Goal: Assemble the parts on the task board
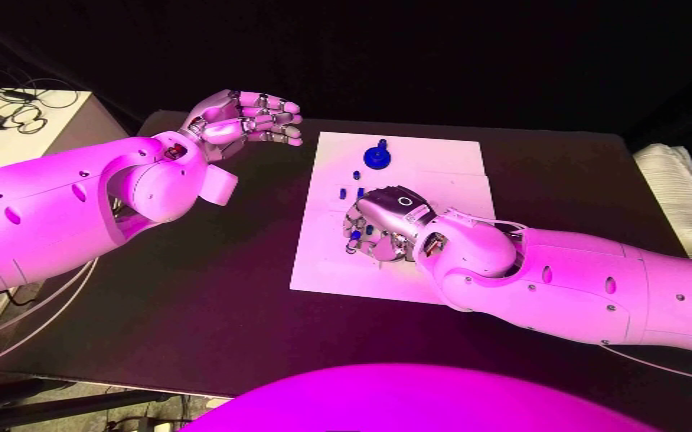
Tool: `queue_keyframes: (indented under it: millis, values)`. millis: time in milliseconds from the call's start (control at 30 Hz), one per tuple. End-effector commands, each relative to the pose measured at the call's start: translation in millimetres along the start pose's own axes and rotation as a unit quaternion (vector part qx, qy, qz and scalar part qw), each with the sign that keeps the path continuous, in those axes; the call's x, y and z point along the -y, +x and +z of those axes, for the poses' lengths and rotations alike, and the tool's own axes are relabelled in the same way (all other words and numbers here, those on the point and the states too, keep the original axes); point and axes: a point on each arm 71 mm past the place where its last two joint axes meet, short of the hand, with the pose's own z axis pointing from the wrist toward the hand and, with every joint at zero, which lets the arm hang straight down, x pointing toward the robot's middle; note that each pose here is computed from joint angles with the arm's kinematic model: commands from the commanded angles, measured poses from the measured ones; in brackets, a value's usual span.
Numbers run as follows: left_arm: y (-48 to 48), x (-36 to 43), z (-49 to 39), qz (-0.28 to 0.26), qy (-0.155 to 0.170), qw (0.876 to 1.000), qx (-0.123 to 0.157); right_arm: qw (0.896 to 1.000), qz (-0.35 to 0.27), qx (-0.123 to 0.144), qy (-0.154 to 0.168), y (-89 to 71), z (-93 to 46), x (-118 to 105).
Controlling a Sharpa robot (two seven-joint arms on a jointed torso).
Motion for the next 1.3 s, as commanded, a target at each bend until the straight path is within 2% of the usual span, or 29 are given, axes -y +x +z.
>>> queue_keyframes:
  millis: [33,733,1300]
  values:
    - [1.8,0.8,0.4,-0.004,0.003,1.000,-0.007,1.000,-0.008,-0.021,0.001,6.9,-1.8,1.2]
    - [0.8,0.5,0.6,-0.004,0.003,1.000,-0.006,1.000,-0.005,-0.021,0.000,7.2,-3.8,-0.7]
    - [1.2,0.5,0.6,-0.004,0.002,1.000,-0.006,0.999,-0.013,-0.034,0.004,11.7,1.3,0.7]
